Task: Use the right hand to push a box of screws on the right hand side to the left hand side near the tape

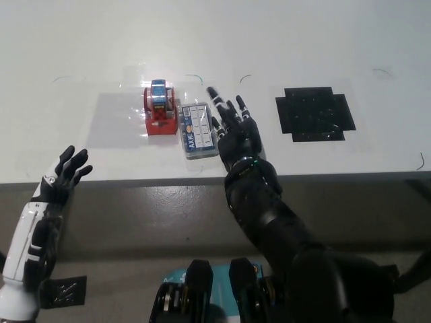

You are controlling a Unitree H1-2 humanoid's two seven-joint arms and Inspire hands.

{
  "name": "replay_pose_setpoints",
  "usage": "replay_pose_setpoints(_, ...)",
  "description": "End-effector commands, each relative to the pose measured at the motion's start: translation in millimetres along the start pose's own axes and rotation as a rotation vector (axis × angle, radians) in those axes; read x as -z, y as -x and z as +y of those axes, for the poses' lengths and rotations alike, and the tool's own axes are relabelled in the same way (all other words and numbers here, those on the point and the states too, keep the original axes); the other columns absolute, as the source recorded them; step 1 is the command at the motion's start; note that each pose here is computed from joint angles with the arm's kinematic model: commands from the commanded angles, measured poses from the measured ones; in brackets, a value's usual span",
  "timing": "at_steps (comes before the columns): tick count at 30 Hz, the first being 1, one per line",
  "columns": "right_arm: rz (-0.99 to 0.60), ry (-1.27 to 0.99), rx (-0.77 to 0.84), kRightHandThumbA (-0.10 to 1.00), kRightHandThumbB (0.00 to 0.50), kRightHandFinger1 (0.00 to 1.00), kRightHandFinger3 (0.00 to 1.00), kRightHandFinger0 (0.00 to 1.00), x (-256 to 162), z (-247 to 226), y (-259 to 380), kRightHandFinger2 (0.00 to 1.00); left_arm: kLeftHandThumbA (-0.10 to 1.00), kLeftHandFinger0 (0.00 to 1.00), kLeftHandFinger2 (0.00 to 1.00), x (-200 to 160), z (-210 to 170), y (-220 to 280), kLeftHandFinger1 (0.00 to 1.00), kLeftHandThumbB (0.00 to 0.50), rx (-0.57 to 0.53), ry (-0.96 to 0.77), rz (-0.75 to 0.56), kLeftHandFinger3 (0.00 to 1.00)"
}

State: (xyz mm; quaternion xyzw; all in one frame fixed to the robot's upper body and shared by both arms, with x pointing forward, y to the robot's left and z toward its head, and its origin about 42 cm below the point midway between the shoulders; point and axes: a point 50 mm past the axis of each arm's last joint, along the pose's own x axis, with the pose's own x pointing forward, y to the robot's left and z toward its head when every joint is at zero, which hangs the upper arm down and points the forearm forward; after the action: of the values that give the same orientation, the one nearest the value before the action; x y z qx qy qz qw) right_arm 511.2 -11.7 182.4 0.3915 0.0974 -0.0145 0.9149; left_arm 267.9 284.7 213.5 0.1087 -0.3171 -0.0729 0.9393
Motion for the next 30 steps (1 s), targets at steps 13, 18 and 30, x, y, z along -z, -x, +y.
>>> replay_pose_setpoints(13,-0.855,0.591,-0.104,1.00,0.215,1.00,1.00,1.00,-138.9,12.0,31.7,1.00,1.00,1.00,1.00,-9.6,10.3,-8.1,1.00,0.121,0.051,-0.033,-0.039,1.00)
replay_pose_setpoints(18,-1.094,0.651,-0.179,1.00,0.255,1.00,1.00,1.00,-181.2,-5.1,79.1,1.00,1.00,1.00,1.00,-9.6,7.1,-9.2,1.00,0.124,0.057,-0.023,-0.037,1.00)
replay_pose_setpoints(30,-1.219,0.763,-0.358,1.00,0.222,1.00,1.00,1.00,-186.7,-90.3,215.1,1.00,1.00,1.00,1.00,-3.9,14.9,-19.4,1.00,0.081,0.050,-0.054,-0.038,1.00)
